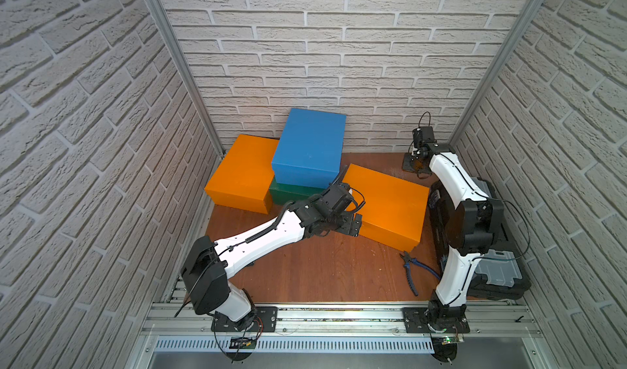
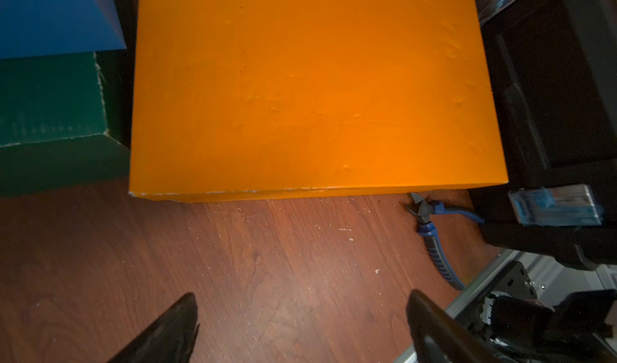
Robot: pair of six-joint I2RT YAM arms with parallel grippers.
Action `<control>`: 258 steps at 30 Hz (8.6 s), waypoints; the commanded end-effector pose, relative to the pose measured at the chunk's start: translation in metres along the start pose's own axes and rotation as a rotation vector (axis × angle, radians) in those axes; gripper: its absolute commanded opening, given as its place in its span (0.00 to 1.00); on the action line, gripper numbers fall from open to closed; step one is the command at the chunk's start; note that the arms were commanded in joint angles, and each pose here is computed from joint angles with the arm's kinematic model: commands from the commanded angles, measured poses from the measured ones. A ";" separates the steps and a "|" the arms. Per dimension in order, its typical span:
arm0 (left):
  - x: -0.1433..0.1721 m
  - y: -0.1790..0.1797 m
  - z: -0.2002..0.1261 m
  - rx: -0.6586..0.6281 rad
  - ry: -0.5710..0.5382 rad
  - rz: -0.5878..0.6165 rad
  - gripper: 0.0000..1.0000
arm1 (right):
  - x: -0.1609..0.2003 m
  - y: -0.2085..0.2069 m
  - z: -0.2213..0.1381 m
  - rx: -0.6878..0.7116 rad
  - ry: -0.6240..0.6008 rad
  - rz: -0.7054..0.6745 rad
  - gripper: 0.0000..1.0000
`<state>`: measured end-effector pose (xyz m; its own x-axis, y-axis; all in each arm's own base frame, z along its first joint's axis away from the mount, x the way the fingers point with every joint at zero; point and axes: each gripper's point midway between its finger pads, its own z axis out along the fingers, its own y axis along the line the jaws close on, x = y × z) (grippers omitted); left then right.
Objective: Stack the shoeboxes
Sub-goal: Adjust the shoebox at the center of the board, then pick up the shoebox from the center of the board, then place the shoebox at the shoebox.
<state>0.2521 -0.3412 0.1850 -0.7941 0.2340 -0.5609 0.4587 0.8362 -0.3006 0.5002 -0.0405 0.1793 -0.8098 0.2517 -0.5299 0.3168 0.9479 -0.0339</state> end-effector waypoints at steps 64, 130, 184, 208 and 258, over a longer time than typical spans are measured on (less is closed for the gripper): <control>-0.114 0.010 0.161 0.133 0.027 -0.109 0.98 | 0.003 -0.028 0.063 0.104 0.105 -0.028 0.09; -0.127 0.004 0.135 0.241 -0.010 -0.206 0.98 | 0.139 0.056 -0.011 -0.725 0.297 0.298 0.55; -0.229 -0.152 -0.074 0.650 -0.322 0.029 0.94 | 0.034 0.112 -0.260 -0.943 -0.166 0.149 0.28; -0.264 -0.074 -0.183 0.424 -0.575 0.107 0.93 | 0.003 0.246 -0.322 -1.139 -0.219 -0.026 0.28; -0.274 0.267 -0.282 -0.084 -0.808 -0.366 0.98 | -0.011 0.297 -0.324 -1.311 -0.267 -0.059 0.69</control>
<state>0.5049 -0.0457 0.4272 -0.4436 -0.4642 -0.7667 0.1088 0.8212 -0.5602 0.4497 0.3161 0.4136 -0.7174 0.2627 -0.6452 -0.4681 0.5042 0.7257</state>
